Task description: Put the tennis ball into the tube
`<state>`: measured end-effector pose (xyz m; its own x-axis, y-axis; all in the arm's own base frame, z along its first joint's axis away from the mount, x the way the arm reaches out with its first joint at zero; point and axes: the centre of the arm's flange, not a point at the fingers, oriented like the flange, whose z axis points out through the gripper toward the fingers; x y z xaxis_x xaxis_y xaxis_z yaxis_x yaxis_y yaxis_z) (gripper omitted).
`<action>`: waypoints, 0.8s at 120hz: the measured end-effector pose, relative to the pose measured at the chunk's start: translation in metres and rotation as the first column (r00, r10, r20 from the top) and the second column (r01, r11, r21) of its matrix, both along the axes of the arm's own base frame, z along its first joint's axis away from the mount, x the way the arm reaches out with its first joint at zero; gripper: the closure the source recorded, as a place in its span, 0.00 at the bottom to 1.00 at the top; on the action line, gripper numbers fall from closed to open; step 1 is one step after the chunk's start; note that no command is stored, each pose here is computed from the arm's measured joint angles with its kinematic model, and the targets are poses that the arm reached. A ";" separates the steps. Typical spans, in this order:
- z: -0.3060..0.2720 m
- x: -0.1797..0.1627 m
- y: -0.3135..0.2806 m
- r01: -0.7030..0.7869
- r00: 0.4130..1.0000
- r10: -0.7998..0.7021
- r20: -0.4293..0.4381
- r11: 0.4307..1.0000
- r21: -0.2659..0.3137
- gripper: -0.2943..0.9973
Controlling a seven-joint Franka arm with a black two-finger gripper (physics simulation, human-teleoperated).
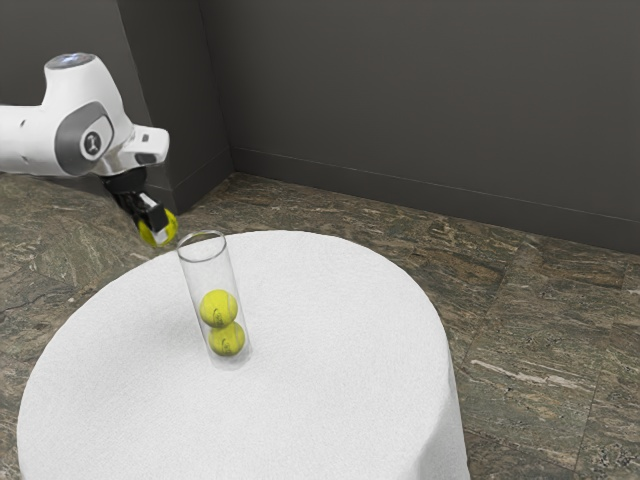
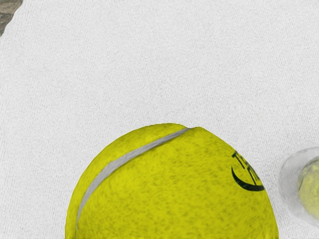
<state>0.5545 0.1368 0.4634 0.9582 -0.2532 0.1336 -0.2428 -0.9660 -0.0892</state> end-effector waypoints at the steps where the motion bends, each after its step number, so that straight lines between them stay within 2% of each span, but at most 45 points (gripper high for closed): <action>1: 0.002 0.000 0.000 0.001 1.000 -0.001 0.001 1.000 0.004 0.56; 8: 0.016 0.002 -0.003 0.005 1.000 -0.005 -0.001 1.000 0.025 0.58; 30: 0.039 0.002 -0.013 0.008 1.000 -0.007 -0.011 0.998 0.069 0.55; 96: 0.055 0.014 -0.051 0.022 1.000 -0.020 -0.023 0.993 0.120 0.53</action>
<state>0.5690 0.0856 0.5184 0.9548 -0.2863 0.0799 -0.2662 -0.9432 -0.1987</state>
